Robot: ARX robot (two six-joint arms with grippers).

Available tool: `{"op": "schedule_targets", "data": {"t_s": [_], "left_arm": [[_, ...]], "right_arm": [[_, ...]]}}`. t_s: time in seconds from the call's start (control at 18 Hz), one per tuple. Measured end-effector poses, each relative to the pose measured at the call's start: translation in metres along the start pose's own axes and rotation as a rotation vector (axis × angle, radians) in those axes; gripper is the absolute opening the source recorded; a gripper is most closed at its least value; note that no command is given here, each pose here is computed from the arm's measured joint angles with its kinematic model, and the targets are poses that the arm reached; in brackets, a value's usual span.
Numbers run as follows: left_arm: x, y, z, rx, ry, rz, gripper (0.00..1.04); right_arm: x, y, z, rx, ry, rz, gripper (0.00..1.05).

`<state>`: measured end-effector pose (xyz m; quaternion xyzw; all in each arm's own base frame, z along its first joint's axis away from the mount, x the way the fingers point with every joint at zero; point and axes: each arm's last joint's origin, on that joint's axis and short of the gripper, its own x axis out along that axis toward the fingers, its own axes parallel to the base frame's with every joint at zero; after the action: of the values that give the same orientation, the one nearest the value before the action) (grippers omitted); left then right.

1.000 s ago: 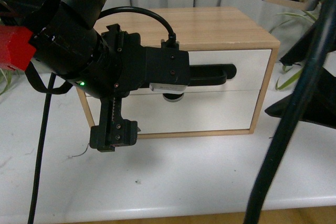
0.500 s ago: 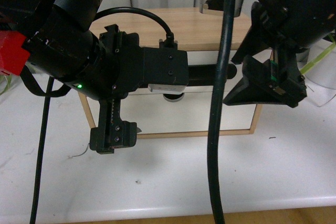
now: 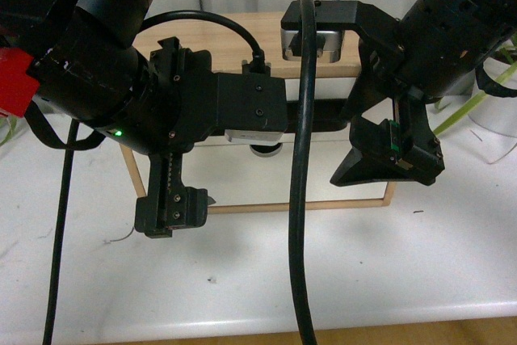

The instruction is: Pull drawer

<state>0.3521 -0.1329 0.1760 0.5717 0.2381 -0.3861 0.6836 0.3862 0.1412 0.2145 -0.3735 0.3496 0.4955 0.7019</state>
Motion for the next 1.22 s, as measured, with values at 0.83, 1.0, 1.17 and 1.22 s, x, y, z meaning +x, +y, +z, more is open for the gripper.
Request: {"op": "schedule_targets", "data": {"t_s": [0.83,1.0,1.17,1.22], "left_arm": [[0.000,-0.001,-0.003,0.021,-0.008,-0.011,0.98],[-0.013,-0.006,-0.004,0.064,-0.016,-0.102,0.98],[-0.028,-0.018,-0.004,0.115,-0.037,-0.173,0.98],[-0.032,-0.022,-0.003,0.128,-0.041,-0.188,0.98]], "right_arm": [[0.016,-0.012,0.008,-0.032,0.035,0.054,0.98],[0.010,-0.001,0.004,-0.046,0.036,0.115,0.98],[0.002,0.020,-0.002,-0.061,0.029,0.151,0.98],[0.000,0.026,-0.003,-0.065,0.031,0.157,0.98]]}}
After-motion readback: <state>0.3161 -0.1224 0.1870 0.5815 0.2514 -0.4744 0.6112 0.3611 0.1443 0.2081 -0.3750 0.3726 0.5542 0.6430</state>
